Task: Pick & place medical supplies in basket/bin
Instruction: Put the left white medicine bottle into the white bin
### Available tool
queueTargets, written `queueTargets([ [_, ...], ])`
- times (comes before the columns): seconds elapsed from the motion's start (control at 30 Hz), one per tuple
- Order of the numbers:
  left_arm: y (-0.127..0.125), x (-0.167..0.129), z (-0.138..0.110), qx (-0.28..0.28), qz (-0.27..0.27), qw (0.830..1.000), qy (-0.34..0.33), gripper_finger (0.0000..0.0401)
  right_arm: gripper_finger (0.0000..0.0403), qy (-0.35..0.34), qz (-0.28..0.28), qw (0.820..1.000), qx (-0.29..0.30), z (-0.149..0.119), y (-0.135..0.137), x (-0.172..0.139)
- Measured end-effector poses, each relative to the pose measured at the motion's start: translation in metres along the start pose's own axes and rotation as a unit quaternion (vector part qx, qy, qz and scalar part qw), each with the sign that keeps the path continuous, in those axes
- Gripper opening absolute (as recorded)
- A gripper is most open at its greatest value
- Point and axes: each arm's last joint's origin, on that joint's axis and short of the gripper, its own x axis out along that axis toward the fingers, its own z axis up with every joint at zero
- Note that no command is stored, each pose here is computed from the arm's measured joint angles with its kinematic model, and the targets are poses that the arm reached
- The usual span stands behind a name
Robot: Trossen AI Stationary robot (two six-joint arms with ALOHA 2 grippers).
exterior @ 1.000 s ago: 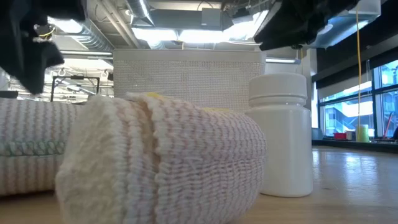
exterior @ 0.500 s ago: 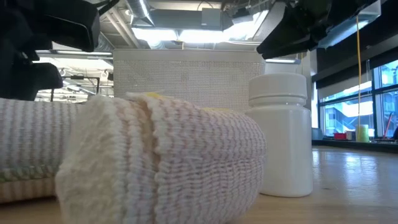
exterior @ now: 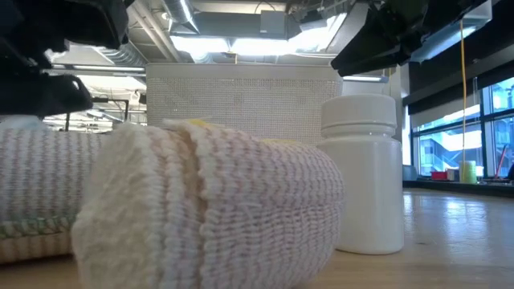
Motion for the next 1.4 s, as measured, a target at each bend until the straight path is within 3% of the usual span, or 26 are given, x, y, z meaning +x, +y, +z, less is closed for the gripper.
queueTargets([
  [0.47, 0.000, 0.001, 0.000, 0.030, 0.003, 1.000, -0.001, 0.0191, 0.0237, 0.000, 0.000, 1.000, -0.001, 0.000, 0.000, 0.000],
  [0.97, 0.002, 0.008, -0.002, 0.023, 0.021, 1.000, -0.003, 0.0289, 0.0237, 0.003, 0.000, 1.000, -0.003, -0.001, 0.000, 0.000],
  [1.2, 0.005, 0.020, -0.003, 0.018, 0.046, 0.999, 0.005, 0.0300, 0.0237, 0.004, 0.000, 1.000, -0.004, -0.001, 0.000, 0.000],
  [1.4, 0.005, 0.024, -0.005, 0.015, 0.028, 0.999, 0.033, 0.0301, 0.0237, 0.004, 0.000, 1.000, -0.005, -0.001, 0.000, 0.000],
])
